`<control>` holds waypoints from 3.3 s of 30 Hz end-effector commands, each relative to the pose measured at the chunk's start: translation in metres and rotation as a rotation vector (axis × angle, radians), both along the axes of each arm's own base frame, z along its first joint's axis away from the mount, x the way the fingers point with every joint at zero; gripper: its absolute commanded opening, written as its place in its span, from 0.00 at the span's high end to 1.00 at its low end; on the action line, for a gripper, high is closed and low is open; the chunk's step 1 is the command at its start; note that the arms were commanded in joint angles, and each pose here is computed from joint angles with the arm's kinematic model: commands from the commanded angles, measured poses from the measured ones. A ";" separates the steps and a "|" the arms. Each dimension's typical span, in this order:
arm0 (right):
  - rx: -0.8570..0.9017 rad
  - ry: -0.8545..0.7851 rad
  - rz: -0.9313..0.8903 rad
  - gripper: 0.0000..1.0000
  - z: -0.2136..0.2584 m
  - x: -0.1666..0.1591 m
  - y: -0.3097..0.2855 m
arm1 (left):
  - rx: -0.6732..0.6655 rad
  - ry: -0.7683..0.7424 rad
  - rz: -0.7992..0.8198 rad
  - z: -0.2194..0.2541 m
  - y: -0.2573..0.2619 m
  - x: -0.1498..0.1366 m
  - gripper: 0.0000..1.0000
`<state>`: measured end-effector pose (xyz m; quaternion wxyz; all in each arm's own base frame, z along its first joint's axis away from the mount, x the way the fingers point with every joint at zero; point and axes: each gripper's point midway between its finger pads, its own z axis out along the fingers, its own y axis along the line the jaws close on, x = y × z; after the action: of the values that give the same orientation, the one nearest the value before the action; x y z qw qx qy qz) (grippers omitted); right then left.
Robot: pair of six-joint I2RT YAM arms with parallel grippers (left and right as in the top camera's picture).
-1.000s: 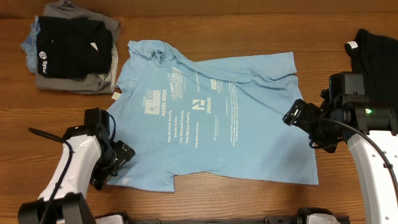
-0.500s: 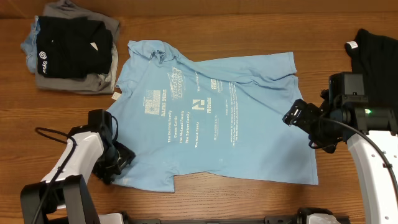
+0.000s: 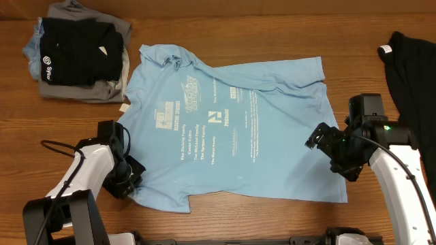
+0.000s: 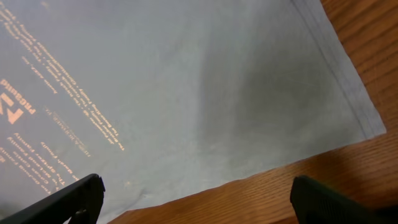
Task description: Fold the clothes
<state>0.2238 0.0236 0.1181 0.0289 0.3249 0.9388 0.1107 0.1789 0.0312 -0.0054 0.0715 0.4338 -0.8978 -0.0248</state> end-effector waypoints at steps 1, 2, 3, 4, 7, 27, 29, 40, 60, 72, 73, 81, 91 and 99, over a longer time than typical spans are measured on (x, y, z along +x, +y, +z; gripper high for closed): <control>0.000 0.038 -0.035 0.00 -0.011 -0.010 0.000 | 0.012 0.072 -0.002 -0.011 0.002 -0.021 0.96; 0.000 0.050 -0.039 0.00 -0.015 -0.013 0.000 | 0.012 0.071 -0.002 -0.011 0.002 -0.021 0.96; 0.001 0.060 -0.042 0.00 -0.020 -0.016 0.001 | 0.012 0.071 -0.001 -0.011 0.002 -0.021 0.96; 0.002 0.070 -0.052 0.00 -0.025 -0.018 0.001 | 0.012 0.071 -0.002 -0.011 0.002 -0.021 0.96; 0.008 0.102 -0.108 0.00 -0.038 -0.025 0.001 | 0.012 0.071 -0.002 -0.011 0.002 -0.021 0.96; -0.137 0.237 -0.595 0.00 -0.087 -0.065 -0.053 | -0.035 0.039 0.001 -0.012 -0.006 -0.014 0.96; -0.119 0.250 -0.603 0.00 -0.092 -0.069 -0.052 | -0.035 0.028 -0.010 -0.012 -0.006 -0.011 0.96; -0.022 0.264 -0.630 0.00 -0.115 -0.076 -0.034 | -0.035 0.025 -0.015 -0.012 -0.005 -0.011 0.96; -0.003 0.294 -0.679 0.96 -0.122 -0.085 -0.029 | -0.043 0.065 -0.021 -0.006 -0.006 -0.017 0.96; -0.086 0.301 -0.683 0.96 -0.089 -0.087 -0.043 | -0.034 0.055 -0.023 0.053 -0.007 -0.027 0.96; -0.089 0.299 -0.684 0.96 -0.084 -0.086 -0.043 | -0.030 0.035 -0.024 0.060 -0.007 -0.028 0.96; -0.070 0.131 -0.691 0.96 -0.042 -0.066 -0.048 | 0.000 -0.214 -0.024 0.107 -0.008 -0.019 0.96; 0.023 -0.151 -0.674 0.96 -0.021 -0.004 -0.051 | 0.043 -0.447 -0.028 0.125 0.001 0.035 0.96; 0.071 -0.332 -0.641 0.96 -0.006 0.043 -0.052 | 0.056 -0.517 -0.029 0.116 0.008 0.077 0.96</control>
<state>0.2531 -0.0284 0.1020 0.1826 0.5911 0.7667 0.1715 0.2441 0.0347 0.1108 -0.1671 0.4198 -0.8897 0.0657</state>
